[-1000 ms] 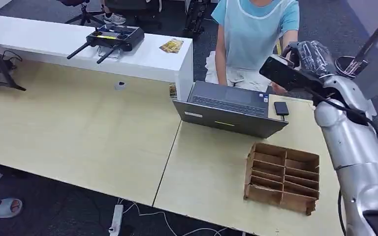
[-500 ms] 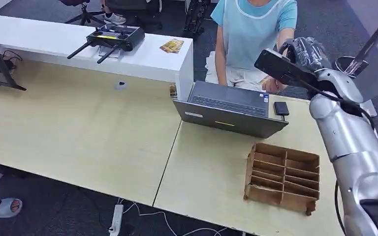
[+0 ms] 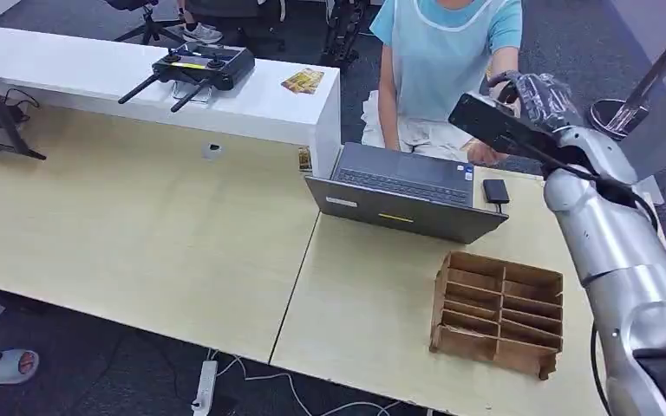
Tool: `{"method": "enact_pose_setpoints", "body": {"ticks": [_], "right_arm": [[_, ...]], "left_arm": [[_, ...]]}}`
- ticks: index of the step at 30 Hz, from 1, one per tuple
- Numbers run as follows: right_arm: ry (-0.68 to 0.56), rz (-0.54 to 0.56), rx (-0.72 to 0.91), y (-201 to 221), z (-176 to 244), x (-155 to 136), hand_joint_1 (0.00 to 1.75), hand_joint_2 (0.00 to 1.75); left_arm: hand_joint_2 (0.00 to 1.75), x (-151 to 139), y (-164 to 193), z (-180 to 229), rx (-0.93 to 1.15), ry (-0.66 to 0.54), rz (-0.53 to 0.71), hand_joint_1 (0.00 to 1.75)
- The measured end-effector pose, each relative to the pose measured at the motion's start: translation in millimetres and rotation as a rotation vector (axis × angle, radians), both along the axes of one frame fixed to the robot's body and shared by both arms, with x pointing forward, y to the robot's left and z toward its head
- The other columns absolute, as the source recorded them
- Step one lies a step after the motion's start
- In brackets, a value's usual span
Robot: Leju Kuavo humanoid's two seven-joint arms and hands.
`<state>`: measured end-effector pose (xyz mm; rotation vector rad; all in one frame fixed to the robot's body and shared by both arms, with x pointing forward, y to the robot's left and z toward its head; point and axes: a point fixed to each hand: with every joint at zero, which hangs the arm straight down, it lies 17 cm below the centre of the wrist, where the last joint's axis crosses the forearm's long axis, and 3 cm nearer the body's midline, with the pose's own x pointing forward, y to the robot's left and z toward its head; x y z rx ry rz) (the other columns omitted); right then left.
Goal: Pass the card to the sensor for recognition and then transmit it.
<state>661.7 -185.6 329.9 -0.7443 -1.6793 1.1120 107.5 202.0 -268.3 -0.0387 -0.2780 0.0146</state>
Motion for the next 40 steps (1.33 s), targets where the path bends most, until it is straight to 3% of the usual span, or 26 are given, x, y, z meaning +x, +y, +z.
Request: {"method": "enact_pose_setpoints", "body": {"ticks": [10,23,31,40], "right_arm": [[-0.052,-0.030,0.034,-8,13,1,0.00,1.75],[-0.177,-0.086,0.241,-30,46,-21,0.00,1.75],[-0.139,0.027,0.691,-36,60,-58,0.00,1.75],[-0.194,0.116,0.993,-69,68,-109,0.00,1.75]], "left_arm": [[0.00,-2,0,0,0.002,0.008,-0.008,0.00],[0.00,-4,-7,0,-0.001,0.021,0.002,0.00],[0.00,-4,-8,0,-0.003,0.026,0.047,0.00],[0.00,-5,-5,-1,0.001,0.033,0.103,0.00]]}}
